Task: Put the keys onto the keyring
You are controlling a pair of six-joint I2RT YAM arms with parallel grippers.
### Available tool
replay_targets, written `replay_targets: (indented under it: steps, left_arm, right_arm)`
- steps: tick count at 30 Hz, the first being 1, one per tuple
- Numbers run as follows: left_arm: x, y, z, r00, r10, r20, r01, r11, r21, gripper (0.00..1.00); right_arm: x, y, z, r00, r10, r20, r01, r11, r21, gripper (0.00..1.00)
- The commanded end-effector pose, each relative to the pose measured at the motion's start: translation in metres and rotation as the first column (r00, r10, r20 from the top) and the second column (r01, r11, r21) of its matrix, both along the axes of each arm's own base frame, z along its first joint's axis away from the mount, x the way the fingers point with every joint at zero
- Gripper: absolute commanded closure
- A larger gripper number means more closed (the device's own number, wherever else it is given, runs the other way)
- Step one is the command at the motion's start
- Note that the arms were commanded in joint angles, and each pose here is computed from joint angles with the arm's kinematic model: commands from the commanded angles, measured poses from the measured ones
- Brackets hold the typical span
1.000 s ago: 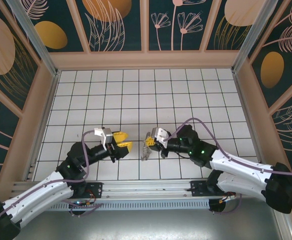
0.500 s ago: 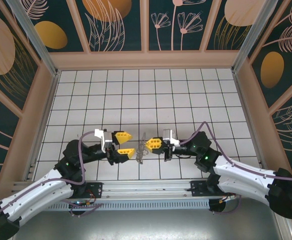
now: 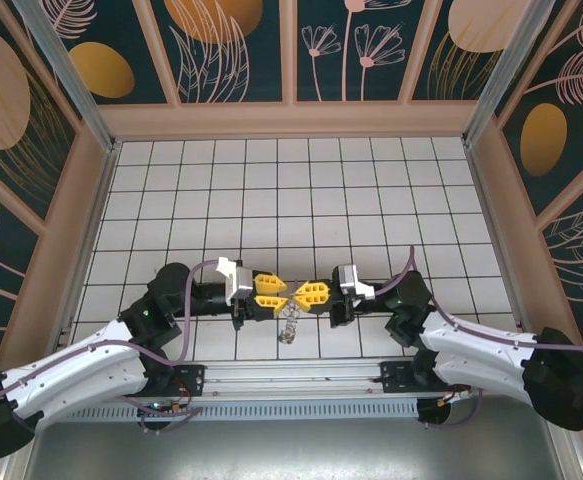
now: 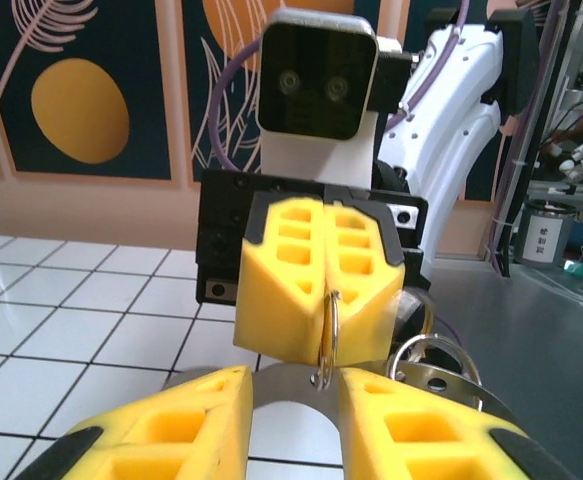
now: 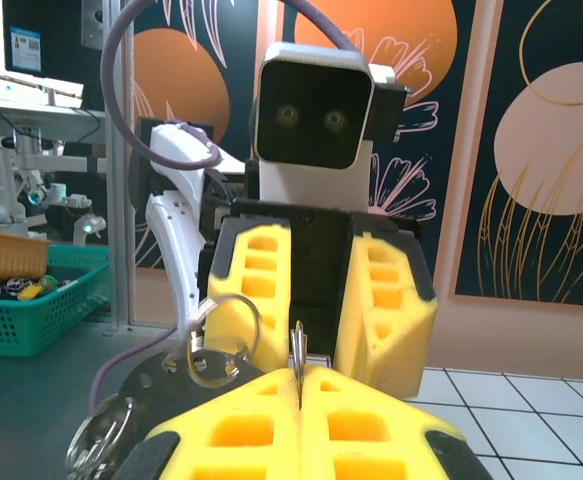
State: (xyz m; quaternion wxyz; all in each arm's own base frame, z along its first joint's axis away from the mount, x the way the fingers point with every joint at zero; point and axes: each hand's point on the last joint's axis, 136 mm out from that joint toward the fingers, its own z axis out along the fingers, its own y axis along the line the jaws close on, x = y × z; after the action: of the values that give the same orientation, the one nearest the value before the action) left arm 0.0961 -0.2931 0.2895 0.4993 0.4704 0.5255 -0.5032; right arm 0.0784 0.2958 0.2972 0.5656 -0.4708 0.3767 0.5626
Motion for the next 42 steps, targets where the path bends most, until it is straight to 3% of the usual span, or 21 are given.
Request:
replay_targets:
  steps: [1,11,20,24,28,33,39,42]
  left_arm:
    - [-0.006,-0.001,0.014,0.998,-0.028,0.047,0.029,0.999,-0.019,0.73]
    - [-0.004,0.001,0.015,0.997,-0.009,0.073,0.012,0.999,-0.034,0.78]
    - [-0.003,0.001,0.016,0.997,0.0,0.082,0.004,0.999,-0.049,0.97]
    - [-0.002,0.0,0.016,0.996,0.001,0.089,0.003,0.999,-0.044,0.97]
    - [-0.003,0.001,0.019,0.995,0.0,0.1,0.005,0.998,-0.057,0.89]
    - [-0.004,-0.001,0.019,0.995,-0.007,0.096,0.013,0.998,-0.062,0.88]
    - [-0.003,0.001,0.017,0.995,0.004,0.099,0.003,0.998,-0.063,1.0]
    - [0.0,0.002,0.018,0.994,0.023,0.105,-0.017,0.998,-0.064,1.0]
  right_arm:
    - [-0.004,-0.007,0.019,0.999,0.005,0.04,-0.008,0.996,0.087,1.0]
    - [-0.002,-0.002,0.013,1.0,0.019,0.017,-0.02,0.997,0.073,1.0]
    - [-0.002,0.0,0.011,1.0,0.028,0.009,-0.028,0.998,0.065,1.0]
    - [-0.004,-0.001,0.011,0.999,0.038,0.011,-0.039,0.997,0.067,1.0]
    - [-0.004,0.002,0.009,0.999,0.048,0.005,-0.048,0.997,0.057,1.0]
    - [-0.002,0.003,0.007,0.999,0.046,-0.005,-0.046,0.998,0.05,1.0]
    - [-0.001,0.003,0.006,0.999,0.038,-0.007,-0.038,0.998,0.048,1.0]
    - [0.002,0.004,0.004,1.0,0.024,-0.017,-0.023,0.999,0.044,1.0]
